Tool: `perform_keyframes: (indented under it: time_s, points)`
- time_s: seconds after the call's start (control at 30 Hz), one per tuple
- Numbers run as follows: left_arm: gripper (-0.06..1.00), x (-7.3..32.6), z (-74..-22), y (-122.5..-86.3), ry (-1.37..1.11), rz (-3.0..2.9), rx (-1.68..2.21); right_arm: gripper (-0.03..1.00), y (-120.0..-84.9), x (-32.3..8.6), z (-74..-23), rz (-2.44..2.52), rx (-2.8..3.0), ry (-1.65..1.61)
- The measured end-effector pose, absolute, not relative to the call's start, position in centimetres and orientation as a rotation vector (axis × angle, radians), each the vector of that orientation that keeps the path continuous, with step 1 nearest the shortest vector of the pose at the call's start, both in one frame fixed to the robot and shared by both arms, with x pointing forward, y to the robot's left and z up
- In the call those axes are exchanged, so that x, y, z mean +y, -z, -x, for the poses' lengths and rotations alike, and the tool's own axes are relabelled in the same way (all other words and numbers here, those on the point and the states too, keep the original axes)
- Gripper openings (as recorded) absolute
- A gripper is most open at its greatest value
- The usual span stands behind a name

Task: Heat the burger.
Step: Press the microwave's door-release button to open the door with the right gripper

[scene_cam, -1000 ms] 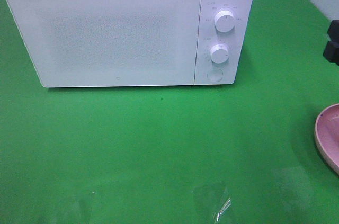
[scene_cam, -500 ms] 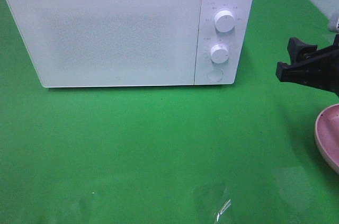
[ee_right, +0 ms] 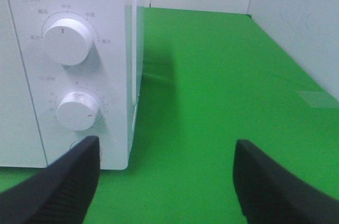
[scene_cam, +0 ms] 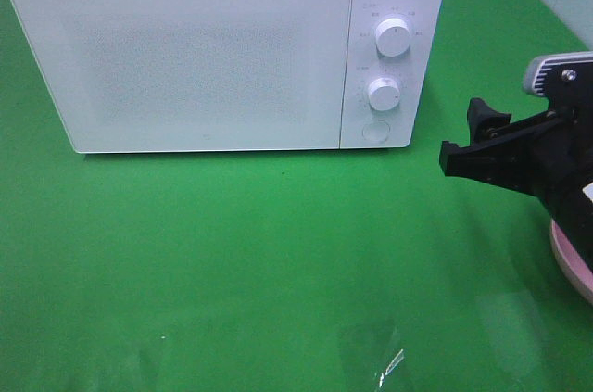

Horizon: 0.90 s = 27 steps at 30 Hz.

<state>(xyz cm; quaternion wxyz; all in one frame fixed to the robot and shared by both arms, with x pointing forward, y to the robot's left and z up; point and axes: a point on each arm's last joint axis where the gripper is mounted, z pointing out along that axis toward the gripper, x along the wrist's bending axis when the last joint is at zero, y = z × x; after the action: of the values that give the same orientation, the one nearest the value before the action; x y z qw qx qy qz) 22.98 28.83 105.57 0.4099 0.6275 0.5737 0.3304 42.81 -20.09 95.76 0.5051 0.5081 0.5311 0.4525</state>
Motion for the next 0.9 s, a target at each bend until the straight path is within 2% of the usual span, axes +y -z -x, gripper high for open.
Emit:
perform_keyframes:
  time_s: [0.53, 0.9]
  points:
    - [0.97, 28.8, -23.0, -105.6, -0.832, -1.580, 1.445, 0.68, -94.3, -15.1, -44.7, -1.244, 1.328, -1.096]
    - [0.97, 28.8, -23.0, -105.6, -0.832, -1.580, 1.445, 0.68, -93.8, -14.8, -45.0, -1.297, 1.306, -1.111]
